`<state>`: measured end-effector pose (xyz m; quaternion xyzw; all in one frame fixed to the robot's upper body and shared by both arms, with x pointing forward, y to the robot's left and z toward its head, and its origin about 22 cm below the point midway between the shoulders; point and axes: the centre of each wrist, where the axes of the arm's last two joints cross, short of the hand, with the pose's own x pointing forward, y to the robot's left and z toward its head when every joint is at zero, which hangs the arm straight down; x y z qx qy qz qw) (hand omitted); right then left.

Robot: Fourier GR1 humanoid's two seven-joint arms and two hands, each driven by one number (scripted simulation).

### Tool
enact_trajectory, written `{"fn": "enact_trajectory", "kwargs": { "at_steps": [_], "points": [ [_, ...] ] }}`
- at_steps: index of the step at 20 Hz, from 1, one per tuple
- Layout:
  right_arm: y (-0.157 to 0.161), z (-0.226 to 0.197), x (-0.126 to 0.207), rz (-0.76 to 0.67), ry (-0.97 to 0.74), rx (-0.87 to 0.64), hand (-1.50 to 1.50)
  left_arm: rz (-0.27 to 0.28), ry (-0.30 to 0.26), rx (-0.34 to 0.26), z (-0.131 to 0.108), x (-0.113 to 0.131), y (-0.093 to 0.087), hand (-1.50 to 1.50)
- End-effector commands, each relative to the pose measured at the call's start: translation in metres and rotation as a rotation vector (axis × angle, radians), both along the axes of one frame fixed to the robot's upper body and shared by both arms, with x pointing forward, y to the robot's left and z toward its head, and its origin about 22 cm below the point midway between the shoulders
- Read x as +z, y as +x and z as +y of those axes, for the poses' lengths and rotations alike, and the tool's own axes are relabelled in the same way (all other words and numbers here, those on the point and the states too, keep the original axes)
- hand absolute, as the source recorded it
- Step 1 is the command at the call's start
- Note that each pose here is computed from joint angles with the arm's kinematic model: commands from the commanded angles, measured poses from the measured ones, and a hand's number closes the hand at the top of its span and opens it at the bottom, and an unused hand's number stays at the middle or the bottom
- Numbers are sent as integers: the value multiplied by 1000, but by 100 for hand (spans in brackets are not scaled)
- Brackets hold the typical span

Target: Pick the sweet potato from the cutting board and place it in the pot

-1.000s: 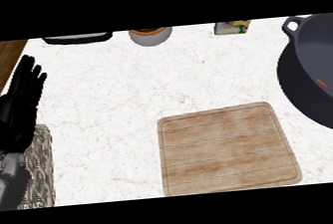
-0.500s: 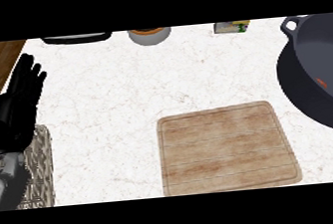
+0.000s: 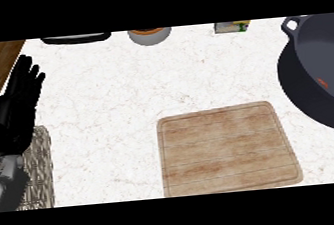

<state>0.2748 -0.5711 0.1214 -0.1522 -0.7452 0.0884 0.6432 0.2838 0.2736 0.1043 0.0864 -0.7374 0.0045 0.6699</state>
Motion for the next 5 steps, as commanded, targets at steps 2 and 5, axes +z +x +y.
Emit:
{"fn": "enact_trajectory", "kwargs": {
  "at_steps": [2, 5],
  "points": [
    [-15, -11, 2, -48, 69, 136, -150, 11, -50, -13, -2, -1, 1, 0],
    [-23, -16, 4, -43, 61, 137, -150, 35, -51, 12, 0, -12, -3, 0]
  ]
}}
